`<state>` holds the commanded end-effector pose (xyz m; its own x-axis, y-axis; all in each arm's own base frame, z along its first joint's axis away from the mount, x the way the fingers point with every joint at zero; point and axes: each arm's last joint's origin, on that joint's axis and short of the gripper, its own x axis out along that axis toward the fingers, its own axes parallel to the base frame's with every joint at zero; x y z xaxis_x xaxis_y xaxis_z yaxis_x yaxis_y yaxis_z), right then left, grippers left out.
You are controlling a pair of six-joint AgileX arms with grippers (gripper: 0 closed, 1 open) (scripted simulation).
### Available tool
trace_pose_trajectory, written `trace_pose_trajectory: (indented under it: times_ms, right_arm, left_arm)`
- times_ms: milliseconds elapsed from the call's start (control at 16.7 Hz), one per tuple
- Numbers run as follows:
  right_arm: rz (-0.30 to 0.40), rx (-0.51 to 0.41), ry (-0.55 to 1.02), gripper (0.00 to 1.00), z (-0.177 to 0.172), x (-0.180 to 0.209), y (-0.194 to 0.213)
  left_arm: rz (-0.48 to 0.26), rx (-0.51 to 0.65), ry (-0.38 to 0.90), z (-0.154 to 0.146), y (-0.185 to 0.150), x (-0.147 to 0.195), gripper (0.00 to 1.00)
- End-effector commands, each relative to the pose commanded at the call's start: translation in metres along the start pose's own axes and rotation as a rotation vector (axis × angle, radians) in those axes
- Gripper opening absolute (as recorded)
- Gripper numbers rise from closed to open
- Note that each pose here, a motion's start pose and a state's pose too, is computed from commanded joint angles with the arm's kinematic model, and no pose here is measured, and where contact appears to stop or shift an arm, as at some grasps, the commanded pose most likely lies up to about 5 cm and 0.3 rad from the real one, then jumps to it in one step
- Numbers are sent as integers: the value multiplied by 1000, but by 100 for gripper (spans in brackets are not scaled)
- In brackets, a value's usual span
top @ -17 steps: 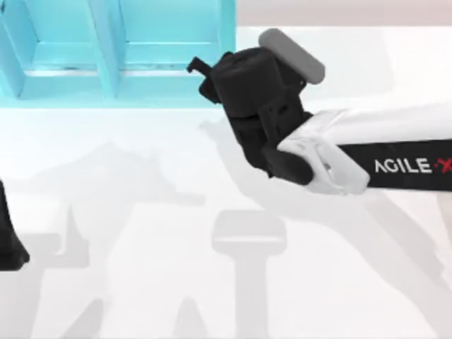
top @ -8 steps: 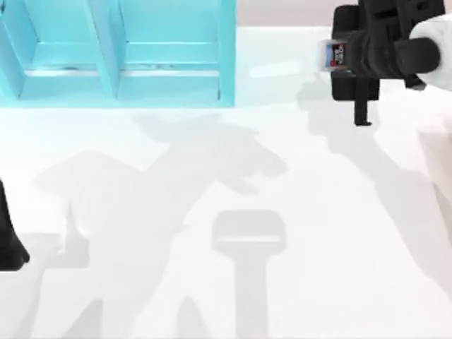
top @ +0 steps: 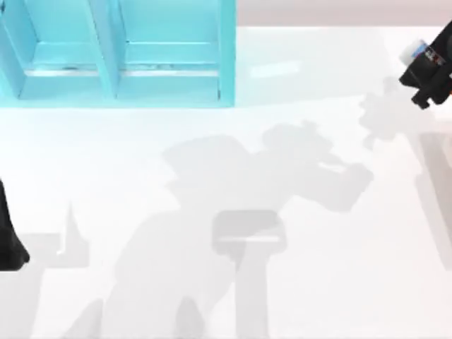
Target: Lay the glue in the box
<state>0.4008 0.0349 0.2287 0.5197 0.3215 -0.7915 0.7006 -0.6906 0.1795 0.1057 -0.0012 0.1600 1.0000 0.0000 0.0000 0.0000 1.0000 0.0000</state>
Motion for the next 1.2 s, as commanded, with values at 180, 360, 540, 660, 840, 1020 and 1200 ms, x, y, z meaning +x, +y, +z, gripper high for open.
trace_pose_trajectory:
  times_ms: [180, 360, 540, 660, 840, 1020, 1200]
  right_arm:
    - [-121, 347, -34, 0, 37, -13, 25]
    - [-243, 726, -82, 0, 83, -25, 48]
    - [-366, 1143, -127, 0, 136, -40, 66]
    - [-450, 1438, -149, 0, 174, -52, 74]
    - [-586, 1889, -167, 0, 229, -72, 78]
    - [-741, 2326, -171, 0, 279, -93, 74]
    - [-916, 2698, -166, 0, 321, -110, 65]
  left_arm:
    - [0, 0, 0, 0, 0, 0, 100]
    - [0, 0, 0, 0, 0, 0, 100]
    - [0, 0, 0, 0, 0, 0, 100]
    - [0, 0, 0, 0, 0, 0, 100]
    - [0, 0, 0, 0, 0, 0, 100]
    - [0, 0, 0, 0, 0, 0, 100]
    - [0, 0, 0, 0, 0, 0, 100]
